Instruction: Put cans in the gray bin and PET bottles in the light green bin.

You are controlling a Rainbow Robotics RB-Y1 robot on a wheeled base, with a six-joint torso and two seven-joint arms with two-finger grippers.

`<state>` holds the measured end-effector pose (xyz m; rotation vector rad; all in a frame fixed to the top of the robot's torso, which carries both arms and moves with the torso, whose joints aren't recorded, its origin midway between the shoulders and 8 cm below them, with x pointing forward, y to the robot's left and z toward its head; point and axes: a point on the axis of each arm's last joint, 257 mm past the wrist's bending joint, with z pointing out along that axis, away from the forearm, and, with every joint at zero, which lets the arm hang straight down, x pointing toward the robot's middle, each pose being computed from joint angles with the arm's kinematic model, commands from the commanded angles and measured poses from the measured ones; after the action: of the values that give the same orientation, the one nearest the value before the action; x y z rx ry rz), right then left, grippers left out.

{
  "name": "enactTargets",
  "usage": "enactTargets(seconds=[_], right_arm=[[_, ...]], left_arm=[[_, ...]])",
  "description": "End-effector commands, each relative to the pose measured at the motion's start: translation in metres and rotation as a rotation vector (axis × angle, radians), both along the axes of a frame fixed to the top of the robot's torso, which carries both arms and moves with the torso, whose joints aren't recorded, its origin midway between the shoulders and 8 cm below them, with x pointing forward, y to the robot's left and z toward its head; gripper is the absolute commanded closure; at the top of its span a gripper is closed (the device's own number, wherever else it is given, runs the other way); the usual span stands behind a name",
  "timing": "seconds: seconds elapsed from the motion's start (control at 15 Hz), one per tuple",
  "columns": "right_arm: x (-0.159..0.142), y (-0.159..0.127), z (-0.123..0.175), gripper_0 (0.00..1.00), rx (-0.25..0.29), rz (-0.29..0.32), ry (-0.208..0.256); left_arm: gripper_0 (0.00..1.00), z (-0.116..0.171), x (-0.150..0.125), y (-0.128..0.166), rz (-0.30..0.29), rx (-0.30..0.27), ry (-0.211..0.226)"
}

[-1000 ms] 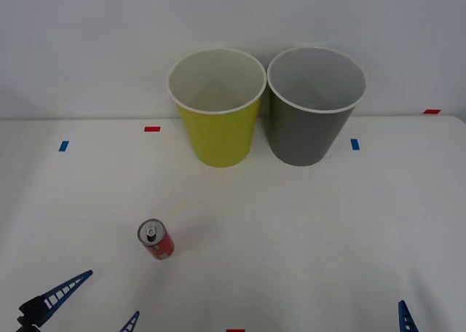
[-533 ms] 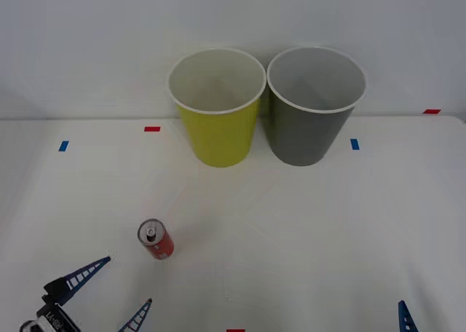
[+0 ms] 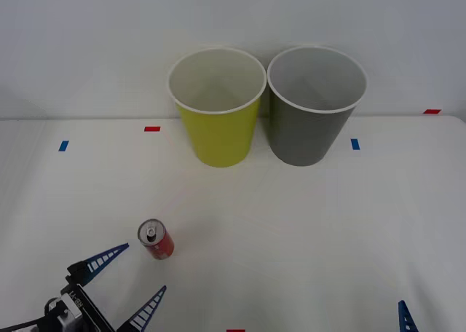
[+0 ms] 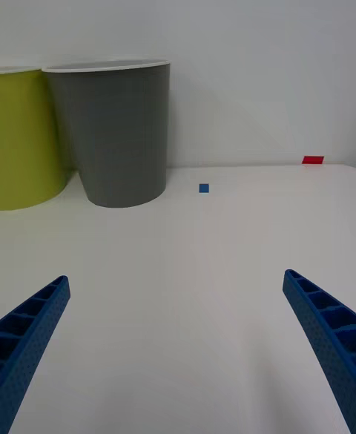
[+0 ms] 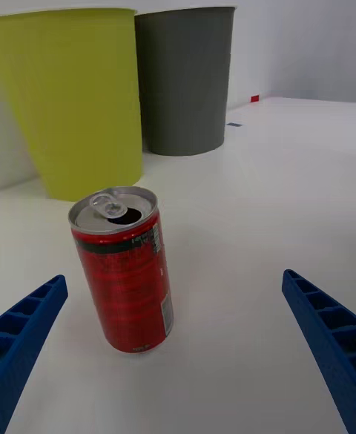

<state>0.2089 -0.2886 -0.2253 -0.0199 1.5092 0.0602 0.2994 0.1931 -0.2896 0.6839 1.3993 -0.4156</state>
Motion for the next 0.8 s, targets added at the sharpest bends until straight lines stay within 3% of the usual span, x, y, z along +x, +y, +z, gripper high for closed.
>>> enactTargets(seconds=[0.07, 0.4, 0.8], right_arm=[[0.000, 0.000, 0.000, 0.00, 0.000, 0.000, 0.000], [0.000, 0.000, 0.000, 0.00, 0.000, 0.000, 0.000], [0.000, 0.000, 0.000, 0.00, 0.000, 0.000, 0.000]], left_arm=[[0.00, -0.005, 0.009, 0.004, -0.004, -0.011, -0.002], [0.00, -0.002, 0.036, 0.017, 0.054, -0.046, 0.010], [0.00, -0.009, 0.048, 0.005, 0.069, -0.053, 0.021]])
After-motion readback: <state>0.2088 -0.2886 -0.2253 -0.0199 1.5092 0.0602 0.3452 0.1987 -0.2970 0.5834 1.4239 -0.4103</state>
